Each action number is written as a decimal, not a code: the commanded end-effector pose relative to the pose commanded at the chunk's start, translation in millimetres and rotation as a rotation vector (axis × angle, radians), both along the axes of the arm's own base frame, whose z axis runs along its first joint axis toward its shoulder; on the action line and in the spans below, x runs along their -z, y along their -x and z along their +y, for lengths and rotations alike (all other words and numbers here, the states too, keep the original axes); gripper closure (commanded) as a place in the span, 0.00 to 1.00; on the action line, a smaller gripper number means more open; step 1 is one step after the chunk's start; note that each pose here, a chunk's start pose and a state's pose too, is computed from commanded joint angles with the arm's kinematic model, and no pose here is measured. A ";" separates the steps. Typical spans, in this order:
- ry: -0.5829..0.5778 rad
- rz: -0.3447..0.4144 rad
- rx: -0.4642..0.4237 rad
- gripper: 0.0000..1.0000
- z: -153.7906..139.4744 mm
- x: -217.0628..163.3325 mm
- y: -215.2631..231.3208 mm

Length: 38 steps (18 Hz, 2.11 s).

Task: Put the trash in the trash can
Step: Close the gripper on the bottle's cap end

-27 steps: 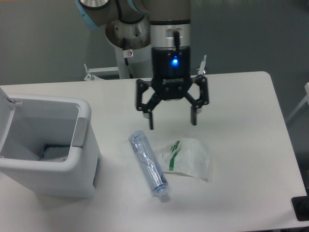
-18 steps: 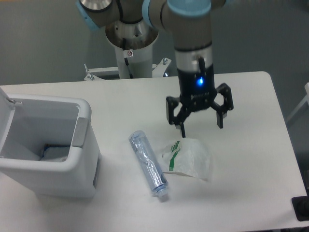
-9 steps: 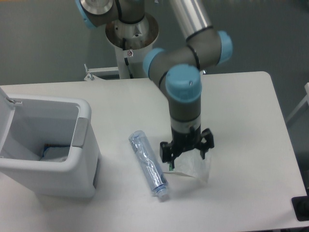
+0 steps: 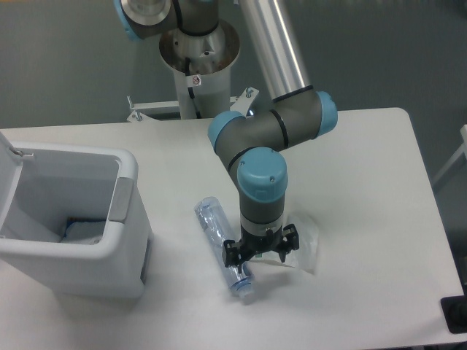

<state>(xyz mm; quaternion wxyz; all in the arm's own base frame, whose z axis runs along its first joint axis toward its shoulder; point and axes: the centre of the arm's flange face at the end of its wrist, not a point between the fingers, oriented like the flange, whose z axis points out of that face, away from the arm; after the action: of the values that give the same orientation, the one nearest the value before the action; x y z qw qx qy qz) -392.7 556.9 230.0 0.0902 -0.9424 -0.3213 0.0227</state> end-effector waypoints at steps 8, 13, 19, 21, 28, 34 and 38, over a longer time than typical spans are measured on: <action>0.014 -0.037 -0.001 0.00 11.3 23.2 -13.6; 0.031 -0.047 0.000 0.00 12.0 35.5 -13.6; 0.034 -0.050 0.000 0.19 12.3 38.2 -14.8; 0.034 -0.050 0.000 0.24 12.7 38.6 -14.4; 0.035 -0.053 0.002 0.34 12.9 40.7 -14.5; 0.019 -0.040 0.007 0.35 13.2 28.4 -13.1; -0.039 0.016 0.002 0.35 13.5 -18.3 -2.9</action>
<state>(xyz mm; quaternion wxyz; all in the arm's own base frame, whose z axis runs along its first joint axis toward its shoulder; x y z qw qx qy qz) -389.8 570.4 248.4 0.1112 -0.9405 -0.3201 0.0241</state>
